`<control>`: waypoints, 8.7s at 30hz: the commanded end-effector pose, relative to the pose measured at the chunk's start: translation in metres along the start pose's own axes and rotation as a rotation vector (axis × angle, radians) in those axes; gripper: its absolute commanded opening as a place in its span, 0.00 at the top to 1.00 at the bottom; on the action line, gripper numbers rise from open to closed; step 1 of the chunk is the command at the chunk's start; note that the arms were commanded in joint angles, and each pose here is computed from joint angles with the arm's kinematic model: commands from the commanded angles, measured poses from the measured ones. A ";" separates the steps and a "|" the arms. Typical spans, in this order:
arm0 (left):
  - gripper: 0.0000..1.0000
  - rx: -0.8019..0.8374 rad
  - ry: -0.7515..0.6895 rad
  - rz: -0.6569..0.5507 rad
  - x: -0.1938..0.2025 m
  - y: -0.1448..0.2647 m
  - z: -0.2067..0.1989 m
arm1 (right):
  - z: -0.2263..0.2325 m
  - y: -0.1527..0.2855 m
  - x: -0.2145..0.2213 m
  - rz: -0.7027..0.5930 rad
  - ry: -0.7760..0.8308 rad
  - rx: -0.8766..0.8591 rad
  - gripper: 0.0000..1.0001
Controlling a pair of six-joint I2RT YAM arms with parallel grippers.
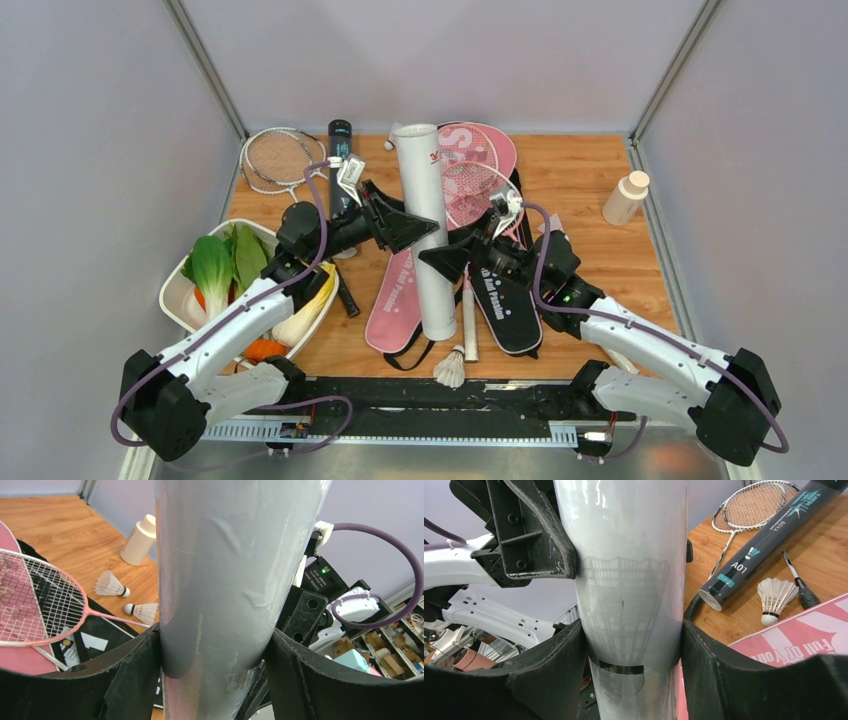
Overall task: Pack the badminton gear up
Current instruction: Open the lid of the shuttle tube, then place the lid at the center of the board, then pick up the shuttlecock at the center of the board, then place the shuttlecock at the shuttle tube.
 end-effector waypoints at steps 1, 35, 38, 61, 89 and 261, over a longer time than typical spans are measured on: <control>0.38 0.142 0.054 0.017 0.002 0.002 -0.031 | 0.007 -0.005 -0.021 -0.116 0.040 -0.039 0.49; 1.00 -0.410 -1.210 0.225 -0.032 0.061 0.032 | 0.017 0.023 -0.175 -0.041 -0.040 0.318 0.23; 1.00 -0.393 -1.219 0.179 -0.031 0.060 0.031 | 0.017 0.014 -0.148 0.046 -0.054 0.274 0.33; 1.00 -0.427 -1.331 0.234 -0.034 0.065 0.038 | -0.013 0.018 -0.103 0.168 -0.008 0.380 1.00; 1.00 -0.314 -1.234 0.000 -0.050 0.056 -0.006 | -0.125 0.124 -0.143 -0.011 0.180 1.216 1.00; 1.00 -0.438 -1.046 0.246 -0.005 0.049 0.064 | -0.030 0.081 -0.191 0.085 0.281 0.091 1.00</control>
Point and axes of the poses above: each gripper's point midway between its finger pads, its own y axis back along the fingers, its own z axis along the line the jaws close on, x = y × z, the point moved 3 cm from there along y, back along the fingers, and after that the axes turned 14 degrees about y, right-handed, at the moved point
